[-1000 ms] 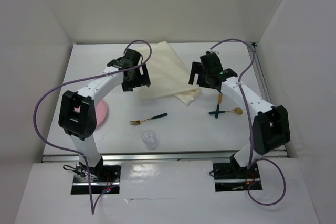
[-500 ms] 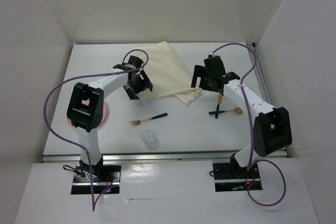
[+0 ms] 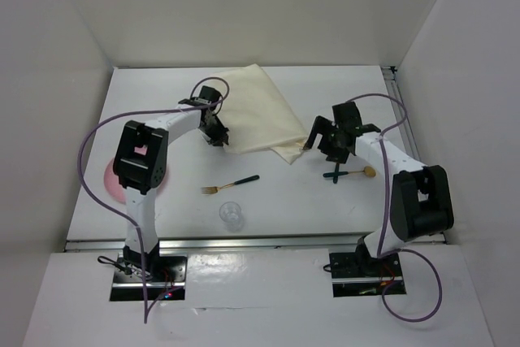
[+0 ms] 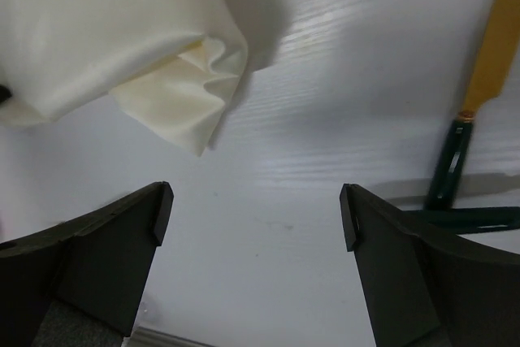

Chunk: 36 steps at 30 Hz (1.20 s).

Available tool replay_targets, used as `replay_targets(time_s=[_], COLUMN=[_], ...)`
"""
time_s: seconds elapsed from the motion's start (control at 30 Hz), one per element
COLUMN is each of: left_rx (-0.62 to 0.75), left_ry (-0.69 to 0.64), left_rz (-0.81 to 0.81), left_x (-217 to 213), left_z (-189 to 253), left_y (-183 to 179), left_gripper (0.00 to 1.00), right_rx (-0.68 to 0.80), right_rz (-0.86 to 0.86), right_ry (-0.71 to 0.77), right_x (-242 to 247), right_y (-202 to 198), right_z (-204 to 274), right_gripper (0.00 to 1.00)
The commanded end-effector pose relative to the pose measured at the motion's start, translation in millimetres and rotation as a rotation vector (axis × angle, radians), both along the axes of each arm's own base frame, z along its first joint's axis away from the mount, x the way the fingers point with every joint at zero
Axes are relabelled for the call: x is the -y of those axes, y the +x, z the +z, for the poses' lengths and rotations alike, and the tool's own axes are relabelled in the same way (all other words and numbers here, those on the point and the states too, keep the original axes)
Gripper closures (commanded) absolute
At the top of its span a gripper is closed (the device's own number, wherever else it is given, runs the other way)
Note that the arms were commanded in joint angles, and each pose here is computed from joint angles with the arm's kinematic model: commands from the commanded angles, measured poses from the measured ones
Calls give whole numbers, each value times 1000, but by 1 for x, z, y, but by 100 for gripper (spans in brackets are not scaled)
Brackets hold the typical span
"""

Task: Set the dinner table for one person

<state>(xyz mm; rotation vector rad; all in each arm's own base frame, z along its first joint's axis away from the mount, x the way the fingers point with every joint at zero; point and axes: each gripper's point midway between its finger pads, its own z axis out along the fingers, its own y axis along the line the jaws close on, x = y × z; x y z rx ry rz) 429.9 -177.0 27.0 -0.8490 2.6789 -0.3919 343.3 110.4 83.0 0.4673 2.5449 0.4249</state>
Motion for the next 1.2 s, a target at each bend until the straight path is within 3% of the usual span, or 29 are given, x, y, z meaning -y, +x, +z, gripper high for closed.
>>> replay_targets(time_s=[0.0,0.43,0.67,0.83,0.87,0.97,1.17], left_rx=[-41,198,249,275,288,309,368], left_ry=[7,-67,-75,-116,-129,-136,-155], left_rz=[-17,-142,-163,-176,-183,-197,-190], left_x=[-1,-3,-1,2,5,7,-9], left_z=[-11,115,140,153,159,172,201], left_y=[-6,29,33,35,37,38,48], left_gripper=[98,100,100,100,100,100,100], right_rx=[54,-55,-89,-54,-47,-17,120], right_rz=[49,42,-11,-99,-129,-163,-135], right_ry=[198,227,231,158,117,64,-17], right_x=[-36,-82,-96,-91,-83,-69,-50], right_y=[8,6,2,19,22,31,34], right_z=[14,-40,-57,-63,-64,-57,-14], right_gripper=[3,22,35,66,82,100,100])
